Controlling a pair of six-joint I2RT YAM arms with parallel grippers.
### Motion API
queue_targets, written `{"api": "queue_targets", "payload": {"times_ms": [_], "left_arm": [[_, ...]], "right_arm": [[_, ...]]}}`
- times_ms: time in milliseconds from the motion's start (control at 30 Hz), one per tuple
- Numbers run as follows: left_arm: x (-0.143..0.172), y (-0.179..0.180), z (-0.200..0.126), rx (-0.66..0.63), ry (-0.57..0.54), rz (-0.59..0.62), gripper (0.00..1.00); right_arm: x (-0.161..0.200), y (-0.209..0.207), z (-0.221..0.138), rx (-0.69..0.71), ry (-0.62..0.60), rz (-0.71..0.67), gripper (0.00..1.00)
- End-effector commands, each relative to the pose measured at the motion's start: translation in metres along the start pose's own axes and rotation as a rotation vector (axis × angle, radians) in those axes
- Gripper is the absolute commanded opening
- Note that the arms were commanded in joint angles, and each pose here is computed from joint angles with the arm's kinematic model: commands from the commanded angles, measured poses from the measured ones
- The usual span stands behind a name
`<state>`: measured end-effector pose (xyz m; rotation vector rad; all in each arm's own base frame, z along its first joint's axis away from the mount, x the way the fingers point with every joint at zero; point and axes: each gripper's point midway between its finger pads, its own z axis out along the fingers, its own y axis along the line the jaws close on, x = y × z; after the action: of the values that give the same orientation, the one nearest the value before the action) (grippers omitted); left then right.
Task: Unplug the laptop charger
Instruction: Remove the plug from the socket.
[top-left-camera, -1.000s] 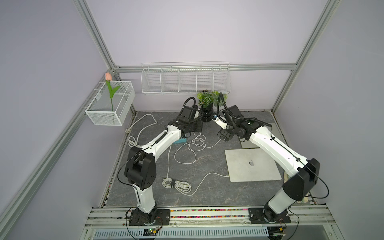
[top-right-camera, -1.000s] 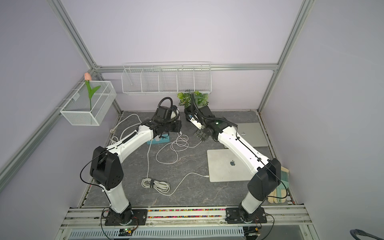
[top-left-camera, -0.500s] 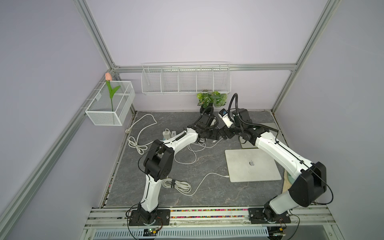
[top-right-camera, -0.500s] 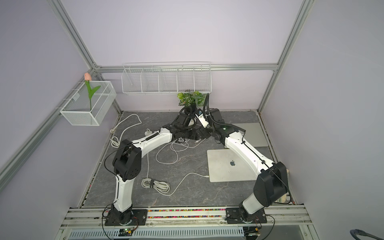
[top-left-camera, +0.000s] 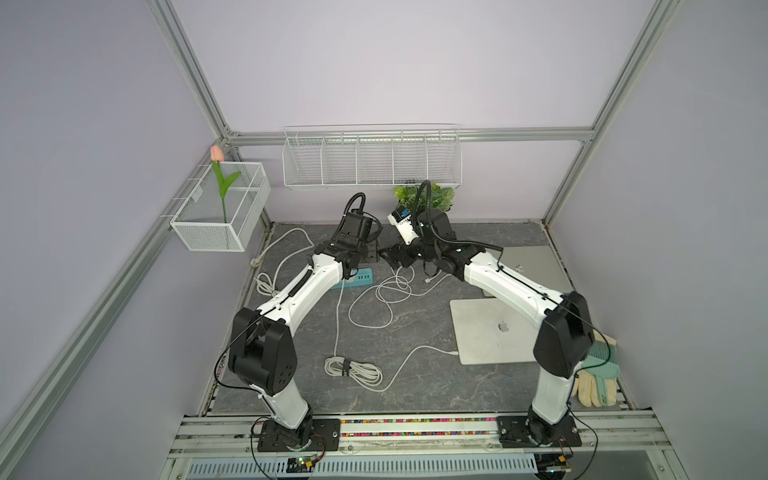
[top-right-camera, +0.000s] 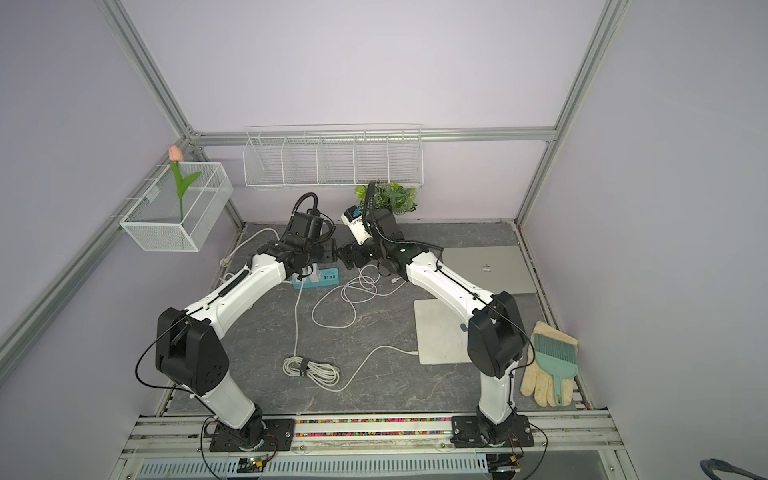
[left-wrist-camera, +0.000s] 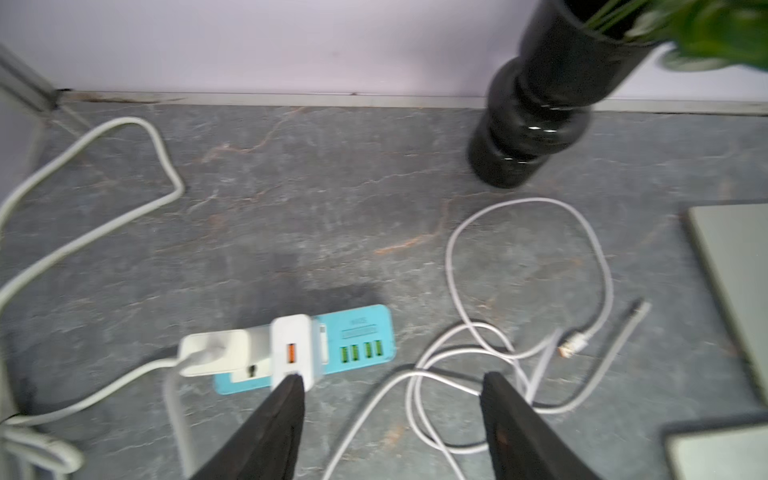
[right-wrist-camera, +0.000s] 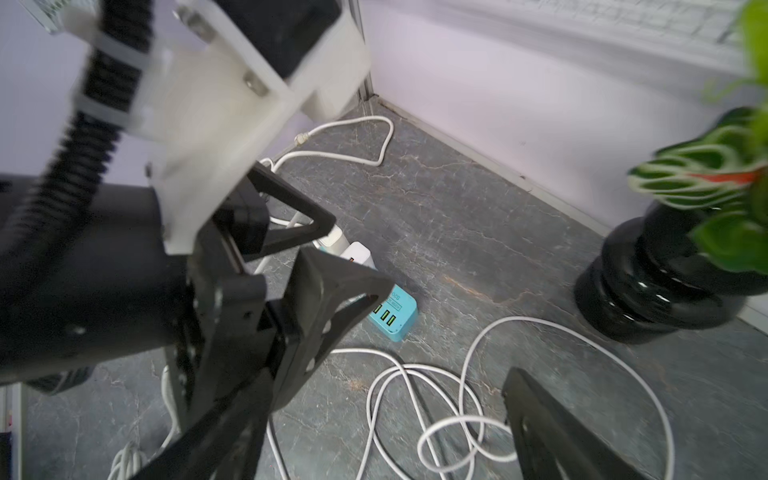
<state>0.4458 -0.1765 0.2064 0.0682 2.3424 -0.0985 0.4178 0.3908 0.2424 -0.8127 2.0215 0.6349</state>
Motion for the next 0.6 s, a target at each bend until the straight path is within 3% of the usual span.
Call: {"api": "queue_targets", "payload": {"times_ms": [0,167,233,567], "left_arm": [[-0.015,0.010,-0.001,-0.094,0.006,0.023,0.65],[-0.007,0.020,0.025,-0.166,0.098,-0.010,0.59],[-0.004,0.022,0.032,-0.185,0.111,-0.014,0.49],[0.020,0.042,0.060,-0.232,0.191,-0.060,0.51]], "right_arm": [[0.044,-0.023,0.021,0.089,0.178,0.105,0.87],[0.043,-0.022,0.027,0.089,0.151,0.130,0.87],[0.045,-0.023,0.025,0.094,0.153,0.126,0.87],[0.053,-0.032,0.014,0.141,0.153,0.102,0.88]]}}
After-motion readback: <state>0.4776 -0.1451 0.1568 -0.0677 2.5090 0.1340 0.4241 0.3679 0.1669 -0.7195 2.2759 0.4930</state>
